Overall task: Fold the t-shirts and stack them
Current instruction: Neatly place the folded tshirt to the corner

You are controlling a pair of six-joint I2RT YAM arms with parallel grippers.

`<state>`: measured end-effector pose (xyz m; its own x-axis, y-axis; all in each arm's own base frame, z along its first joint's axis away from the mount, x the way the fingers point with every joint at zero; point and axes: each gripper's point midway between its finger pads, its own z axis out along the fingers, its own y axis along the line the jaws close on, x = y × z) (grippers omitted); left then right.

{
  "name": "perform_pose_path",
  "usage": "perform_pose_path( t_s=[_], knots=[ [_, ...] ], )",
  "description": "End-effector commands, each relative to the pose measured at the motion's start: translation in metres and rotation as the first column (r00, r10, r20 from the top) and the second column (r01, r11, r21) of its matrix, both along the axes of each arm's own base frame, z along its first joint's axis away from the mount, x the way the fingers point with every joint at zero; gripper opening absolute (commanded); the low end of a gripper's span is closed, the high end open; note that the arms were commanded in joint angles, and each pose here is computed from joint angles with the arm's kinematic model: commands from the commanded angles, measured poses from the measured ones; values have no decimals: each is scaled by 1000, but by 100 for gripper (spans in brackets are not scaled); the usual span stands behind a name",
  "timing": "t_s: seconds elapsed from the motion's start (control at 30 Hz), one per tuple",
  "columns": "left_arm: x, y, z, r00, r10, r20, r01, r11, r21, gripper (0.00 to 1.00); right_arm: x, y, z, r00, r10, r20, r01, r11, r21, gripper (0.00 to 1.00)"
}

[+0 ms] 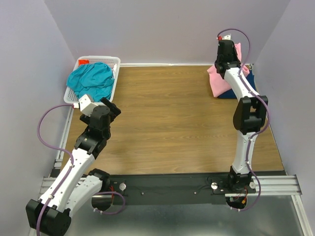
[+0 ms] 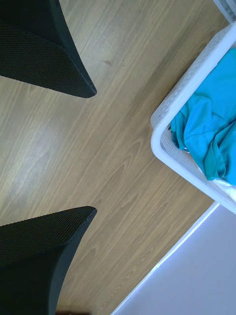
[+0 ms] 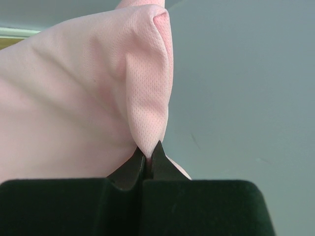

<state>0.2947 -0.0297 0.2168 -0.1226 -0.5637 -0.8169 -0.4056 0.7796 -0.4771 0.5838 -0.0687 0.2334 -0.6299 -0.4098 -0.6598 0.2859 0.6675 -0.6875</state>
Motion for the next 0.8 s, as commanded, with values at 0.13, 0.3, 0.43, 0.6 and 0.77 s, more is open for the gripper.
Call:
perform_pose_path(
  t_s=[0.13, 0.3, 0.43, 0.6, 0.77],
  knots=[
    [2, 7, 10, 998, 50, 41, -49, 999, -11, 98, -9, -34, 24, 984, -132, 122, 127, 991, 49, 1],
    [3, 6, 7, 999, 45, 30, -45, 999, -7, 98, -10, -53, -7, 984, -153, 85, 146, 985, 90, 1],
    [5, 3, 7, 999, 35, 23, -35, 999, -9, 98, -5, -53, -42, 993, -113, 42, 105, 983, 153, 1],
    [5, 3, 9, 999, 34, 20, -34, 999, -5, 98, -9, -78, -71, 985, -171, 8, 168, 972, 167, 1],
    [5, 3, 8, 999, 34, 18, -33, 999, -12, 98, -10, -94, -87, 980, -201, -4, 198, 962, 188, 1]
  ],
)
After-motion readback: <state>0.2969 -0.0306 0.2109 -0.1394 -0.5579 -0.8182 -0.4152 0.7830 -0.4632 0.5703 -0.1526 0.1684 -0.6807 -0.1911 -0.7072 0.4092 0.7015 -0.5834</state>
